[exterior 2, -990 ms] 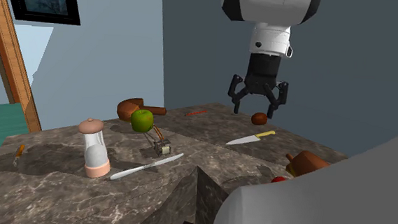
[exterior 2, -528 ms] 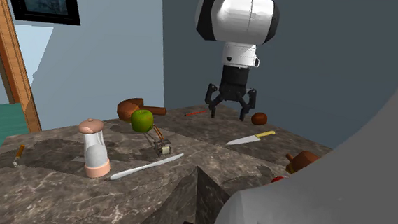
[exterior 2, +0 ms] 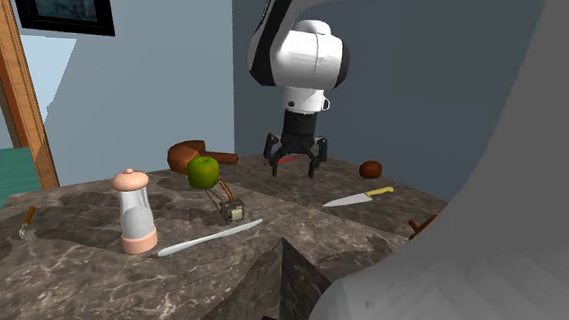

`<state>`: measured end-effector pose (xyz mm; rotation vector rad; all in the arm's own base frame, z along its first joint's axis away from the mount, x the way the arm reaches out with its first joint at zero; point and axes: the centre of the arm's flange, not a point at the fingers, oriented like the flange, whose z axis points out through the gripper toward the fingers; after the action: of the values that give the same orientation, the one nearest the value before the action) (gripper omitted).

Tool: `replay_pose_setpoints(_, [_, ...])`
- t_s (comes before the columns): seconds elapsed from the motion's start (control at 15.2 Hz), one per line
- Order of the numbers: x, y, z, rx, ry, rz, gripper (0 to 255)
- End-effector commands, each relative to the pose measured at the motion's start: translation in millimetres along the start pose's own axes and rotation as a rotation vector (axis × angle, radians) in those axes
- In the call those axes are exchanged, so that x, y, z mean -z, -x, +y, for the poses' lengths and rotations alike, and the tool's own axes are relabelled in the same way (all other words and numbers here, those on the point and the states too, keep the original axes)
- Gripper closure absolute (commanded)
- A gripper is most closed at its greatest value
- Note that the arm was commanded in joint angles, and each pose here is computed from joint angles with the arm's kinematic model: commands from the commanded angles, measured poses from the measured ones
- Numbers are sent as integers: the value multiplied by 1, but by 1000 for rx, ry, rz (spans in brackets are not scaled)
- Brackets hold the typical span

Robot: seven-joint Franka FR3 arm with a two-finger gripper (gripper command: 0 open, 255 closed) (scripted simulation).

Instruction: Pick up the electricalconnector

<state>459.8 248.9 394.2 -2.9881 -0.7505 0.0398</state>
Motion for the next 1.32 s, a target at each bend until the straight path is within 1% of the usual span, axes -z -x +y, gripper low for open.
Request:
replay_pose_setpoints(0.0, [-11,-19,-16,31,4,8,0])
replay_pose_setpoints(0.99, [-96,-138,-145,263,37,61,0])
replay_pose_setpoints(1.06, [-100,-144,-152,275,38,63,0])
replay_pose_setpoints(1.25, [-116,-144,-151,275,38,63,0])
